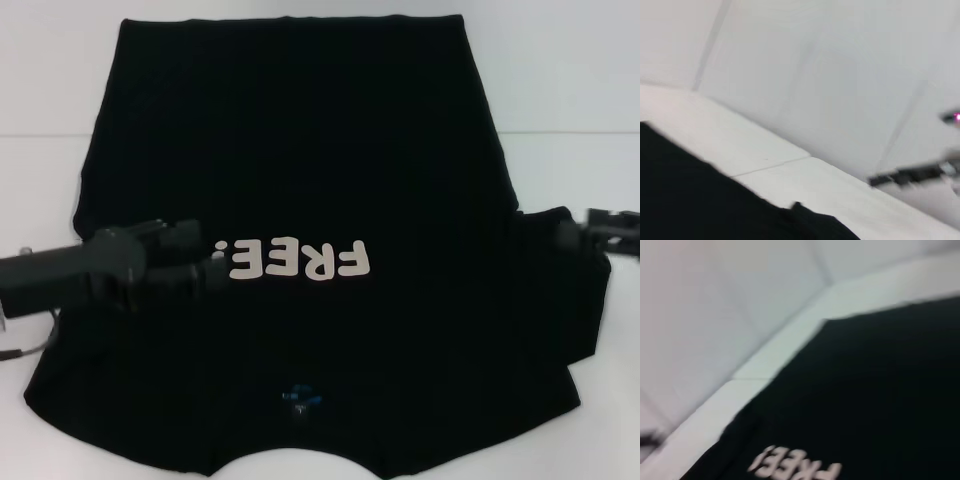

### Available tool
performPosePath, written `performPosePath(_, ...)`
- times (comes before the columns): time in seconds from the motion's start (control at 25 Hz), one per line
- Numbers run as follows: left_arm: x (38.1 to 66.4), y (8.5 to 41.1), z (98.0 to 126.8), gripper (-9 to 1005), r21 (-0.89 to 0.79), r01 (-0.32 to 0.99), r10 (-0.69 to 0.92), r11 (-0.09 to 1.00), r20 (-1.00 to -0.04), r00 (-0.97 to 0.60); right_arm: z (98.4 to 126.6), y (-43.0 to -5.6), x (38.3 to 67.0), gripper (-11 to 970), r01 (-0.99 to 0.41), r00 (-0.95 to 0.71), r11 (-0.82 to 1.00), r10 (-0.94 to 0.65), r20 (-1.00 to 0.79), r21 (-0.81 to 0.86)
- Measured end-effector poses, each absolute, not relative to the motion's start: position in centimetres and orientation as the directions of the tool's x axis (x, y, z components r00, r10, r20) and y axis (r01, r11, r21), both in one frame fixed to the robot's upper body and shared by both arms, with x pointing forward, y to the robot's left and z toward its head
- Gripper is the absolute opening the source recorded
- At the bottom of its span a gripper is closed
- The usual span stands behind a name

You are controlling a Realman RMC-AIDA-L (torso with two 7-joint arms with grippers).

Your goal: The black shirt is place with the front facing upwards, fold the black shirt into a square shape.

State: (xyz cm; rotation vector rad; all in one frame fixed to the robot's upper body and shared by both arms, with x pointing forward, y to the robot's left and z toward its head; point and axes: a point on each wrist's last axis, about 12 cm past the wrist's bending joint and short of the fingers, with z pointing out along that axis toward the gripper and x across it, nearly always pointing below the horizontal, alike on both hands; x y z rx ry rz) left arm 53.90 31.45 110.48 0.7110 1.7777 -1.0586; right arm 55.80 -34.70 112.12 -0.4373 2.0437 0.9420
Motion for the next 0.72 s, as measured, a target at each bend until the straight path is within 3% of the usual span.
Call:
performPosePath(0.2, 52.7, 30.5, 109.8, 825, -0.276, 0.882, 0.092, 0.382, -0.938, -0.334, 115.6, -37.7, 57.0, 924, -0.355, -0.740, 0.748, 0.141, -0.658, 0.560)
performPosePath(0.36, 52.2, 30.2, 109.3, 894, -0.277, 0.893, 0.131, 0.356, -0.931, -0.341, 117.9, -38.7, 57.9, 925, -0.170, -0.809, 0.833, 0.187, -0.557, 0.526)
performPosePath(0.52, 51.9, 30.4, 109.0, 922, -0.282, 0.888, 0.132, 0.364, -0.928, -0.349, 117.6, -38.2, 58.8, 924, -0.093, -0.862, 0.888, 0.154, -0.483, 0.449)
performPosePath(0.72, 51.7, 30.4, 108.8, 921, -0.287, 0.885, 0.139, 0.365, -0.924, -0.357, 115.0, -36.6, 59.6, 925, -0.080, -0.913, 0.890, 0.115, -0.391, 0.448)
